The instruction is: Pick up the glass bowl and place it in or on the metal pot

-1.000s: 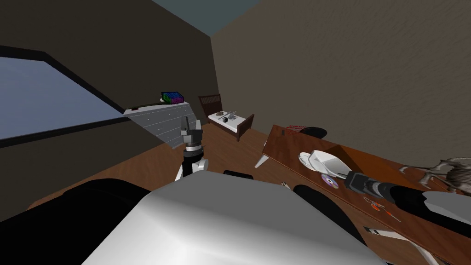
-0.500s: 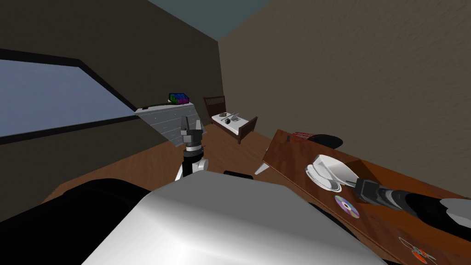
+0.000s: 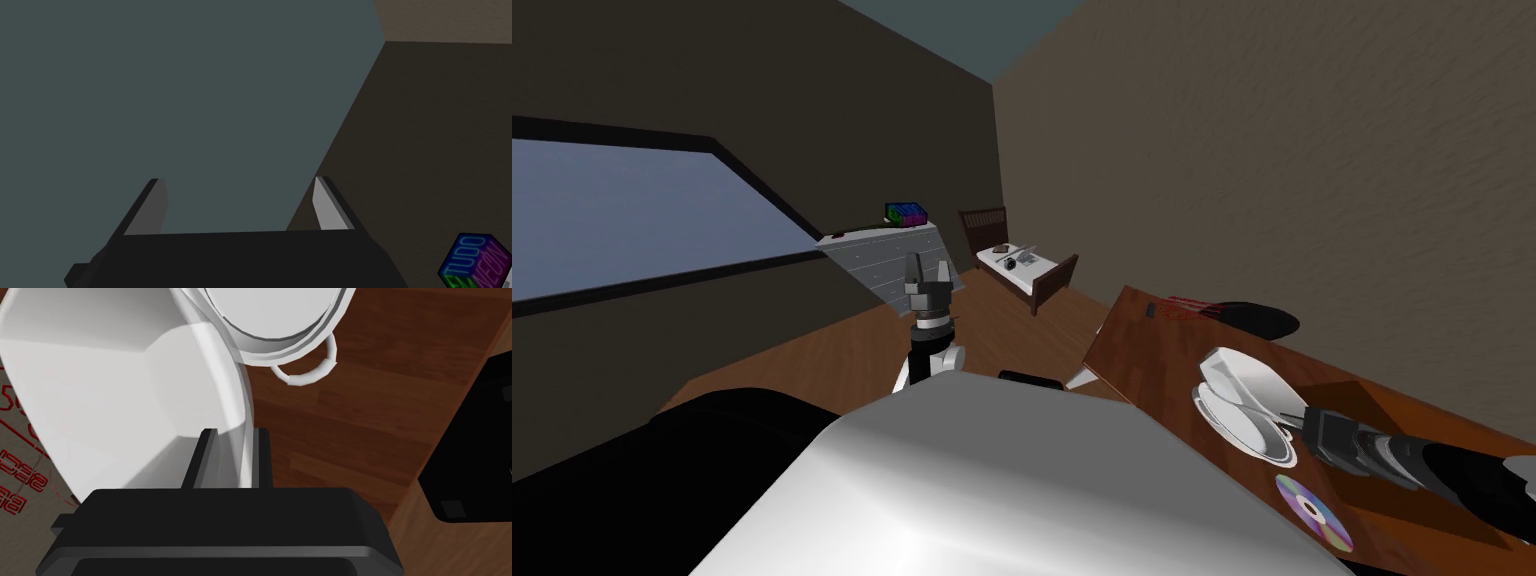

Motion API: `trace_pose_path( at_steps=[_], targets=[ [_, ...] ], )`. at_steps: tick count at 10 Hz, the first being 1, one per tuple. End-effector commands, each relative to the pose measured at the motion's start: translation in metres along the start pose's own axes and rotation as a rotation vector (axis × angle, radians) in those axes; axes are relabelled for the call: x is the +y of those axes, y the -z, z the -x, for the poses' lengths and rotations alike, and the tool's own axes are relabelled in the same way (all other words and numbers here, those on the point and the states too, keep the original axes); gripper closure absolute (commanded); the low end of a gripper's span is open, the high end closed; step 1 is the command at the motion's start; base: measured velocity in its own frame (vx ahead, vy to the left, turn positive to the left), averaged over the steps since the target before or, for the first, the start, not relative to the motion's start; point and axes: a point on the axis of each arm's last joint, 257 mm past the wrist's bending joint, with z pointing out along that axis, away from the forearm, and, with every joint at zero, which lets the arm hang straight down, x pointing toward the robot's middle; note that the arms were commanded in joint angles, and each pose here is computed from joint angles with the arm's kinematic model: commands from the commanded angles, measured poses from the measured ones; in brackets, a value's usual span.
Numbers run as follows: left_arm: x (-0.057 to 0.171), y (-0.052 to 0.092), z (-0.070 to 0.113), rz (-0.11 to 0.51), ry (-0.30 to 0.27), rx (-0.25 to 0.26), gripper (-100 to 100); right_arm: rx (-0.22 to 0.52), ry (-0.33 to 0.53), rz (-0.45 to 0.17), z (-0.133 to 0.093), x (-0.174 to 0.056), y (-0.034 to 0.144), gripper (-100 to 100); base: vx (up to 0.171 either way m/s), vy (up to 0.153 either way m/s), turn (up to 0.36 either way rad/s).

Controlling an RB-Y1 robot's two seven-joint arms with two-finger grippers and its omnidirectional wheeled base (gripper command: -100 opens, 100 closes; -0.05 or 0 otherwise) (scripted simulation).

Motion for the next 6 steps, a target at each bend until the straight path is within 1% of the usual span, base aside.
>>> trace_pose_path(
  at_steps=[1,5,6],
  targets=[
    [0.0000,0.0000,0.0000,0.000,0.000,0.000,0,0.000,0.000,0.000,0.0000,0.0000,0.0000,-100,0.014,-0.009,0.000],
    [0.0000,0.0000,0.0000,0.000,0.000,0.000,0,0.000,0.000,-0.001,0.0003,-0.0005,0.0001,-100,0.002,-0.001,0.001],
    [0.0000,0.0000,0.0000,0.000,0.000,0.000,0,0.000,0.000,-0.001,0.0003,-0.0005,0.0001,0,0.000,0.000,0.000]
  ],
)
